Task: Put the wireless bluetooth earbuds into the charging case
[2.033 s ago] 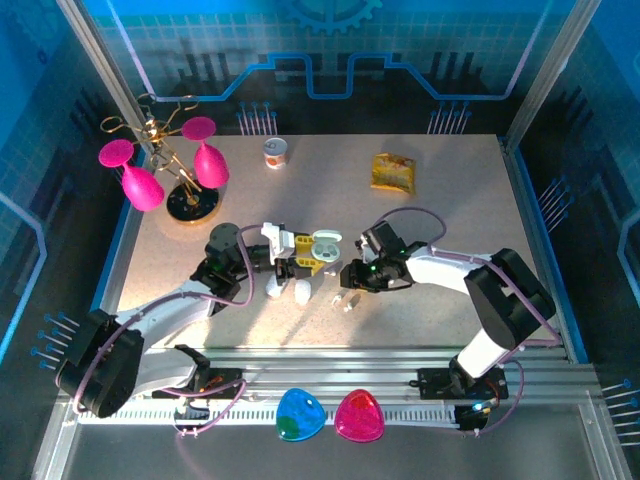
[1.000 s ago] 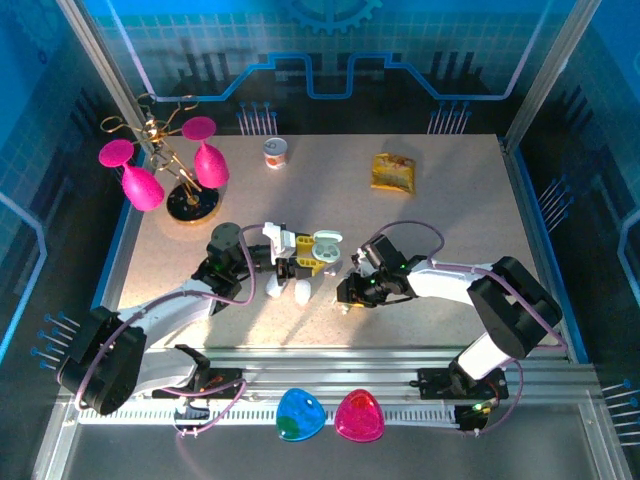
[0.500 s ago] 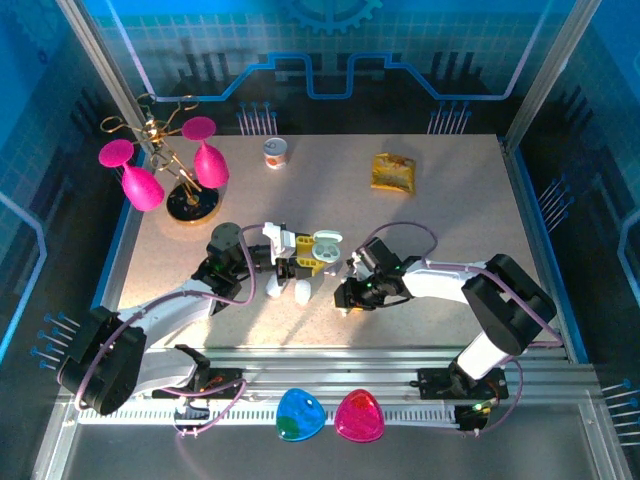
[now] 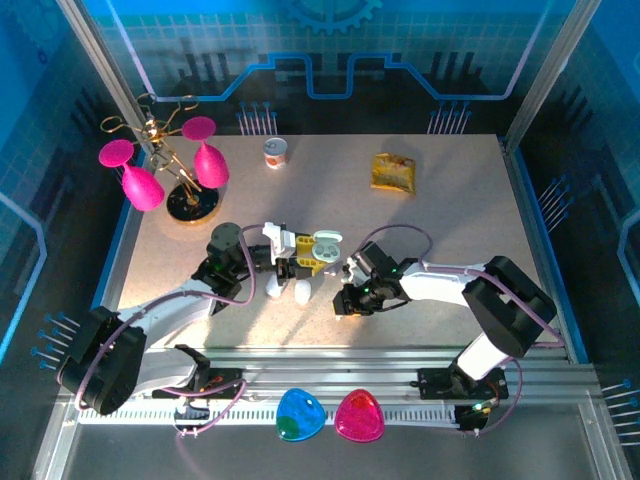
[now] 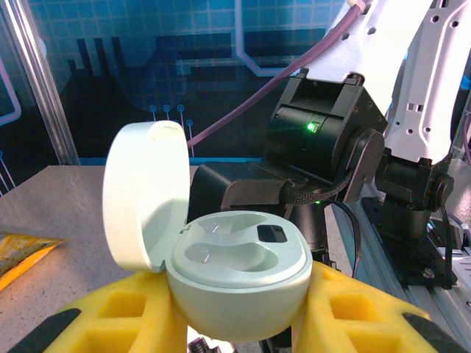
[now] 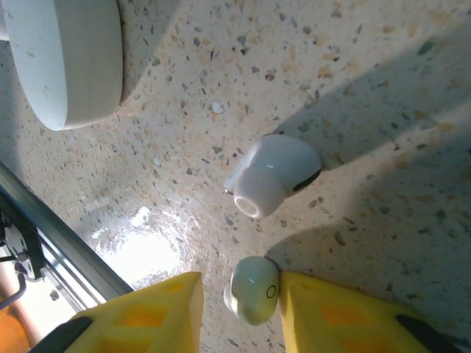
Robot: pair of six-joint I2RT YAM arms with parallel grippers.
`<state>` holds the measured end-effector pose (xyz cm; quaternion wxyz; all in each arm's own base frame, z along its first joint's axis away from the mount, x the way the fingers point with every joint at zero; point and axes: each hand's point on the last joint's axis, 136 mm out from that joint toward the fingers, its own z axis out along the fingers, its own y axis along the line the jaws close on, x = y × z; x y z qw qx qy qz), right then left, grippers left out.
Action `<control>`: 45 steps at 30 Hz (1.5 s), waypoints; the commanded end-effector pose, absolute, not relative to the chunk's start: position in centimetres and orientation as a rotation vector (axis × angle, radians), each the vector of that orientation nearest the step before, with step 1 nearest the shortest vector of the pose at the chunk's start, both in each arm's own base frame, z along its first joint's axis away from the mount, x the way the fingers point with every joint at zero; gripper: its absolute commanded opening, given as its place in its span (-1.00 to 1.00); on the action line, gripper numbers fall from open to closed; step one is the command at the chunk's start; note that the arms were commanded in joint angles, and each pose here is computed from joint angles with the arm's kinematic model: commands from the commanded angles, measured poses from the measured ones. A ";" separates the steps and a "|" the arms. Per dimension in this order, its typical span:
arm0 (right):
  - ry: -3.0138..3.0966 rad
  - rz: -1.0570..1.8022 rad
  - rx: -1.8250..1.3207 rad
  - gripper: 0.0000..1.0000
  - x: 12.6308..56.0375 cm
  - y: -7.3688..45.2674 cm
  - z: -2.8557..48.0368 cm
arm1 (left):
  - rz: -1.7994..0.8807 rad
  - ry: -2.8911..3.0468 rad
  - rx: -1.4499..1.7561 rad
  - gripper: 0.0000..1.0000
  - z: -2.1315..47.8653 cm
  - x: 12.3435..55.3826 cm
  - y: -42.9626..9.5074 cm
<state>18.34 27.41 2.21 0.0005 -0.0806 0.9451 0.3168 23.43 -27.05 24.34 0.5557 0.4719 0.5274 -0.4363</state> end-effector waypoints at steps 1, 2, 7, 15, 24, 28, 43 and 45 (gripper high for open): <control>2.974 1.028 -0.291 -0.44 17.5 27.7 2.4 | -1.029 1.215 1.129 -0.62 24.5 23.2 -26.9; 2.973 1.031 -0.287 -0.45 17.6 27.8 2.4 | -1.027 1.214 1.127 -0.62 24.5 23.3 -26.9; 2.977 1.048 -0.277 -0.51 17.7 28.1 2.1 | -1.028 1.213 1.130 -0.62 24.5 23.2 -26.9; 3.000 1.018 -0.260 -0.55 17.8 28.0 1.4 | -1.027 1.205 1.131 -0.62 24.7 23.2 -26.9; 2.995 1.019 -0.260 -0.67 17.8 28.0 1.6 | -1.028 1.205 1.132 -0.62 24.7 23.1 -26.9; 2.976 0.976 -0.259 -0.73 18.1 27.5 2.0 | -1.026 1.208 1.131 -0.61 24.6 23.2 -26.9; 2.811 0.122 -0.089 -0.73 23.4 17.1 6.5 | -1.003 1.221 1.111 -0.61 24.0 23.5 -26.7; 2.791 0.011 -0.063 -0.76 23.8 15.8 7.0 | -1.006 1.220 1.110 -0.61 24.1 23.6 -26.8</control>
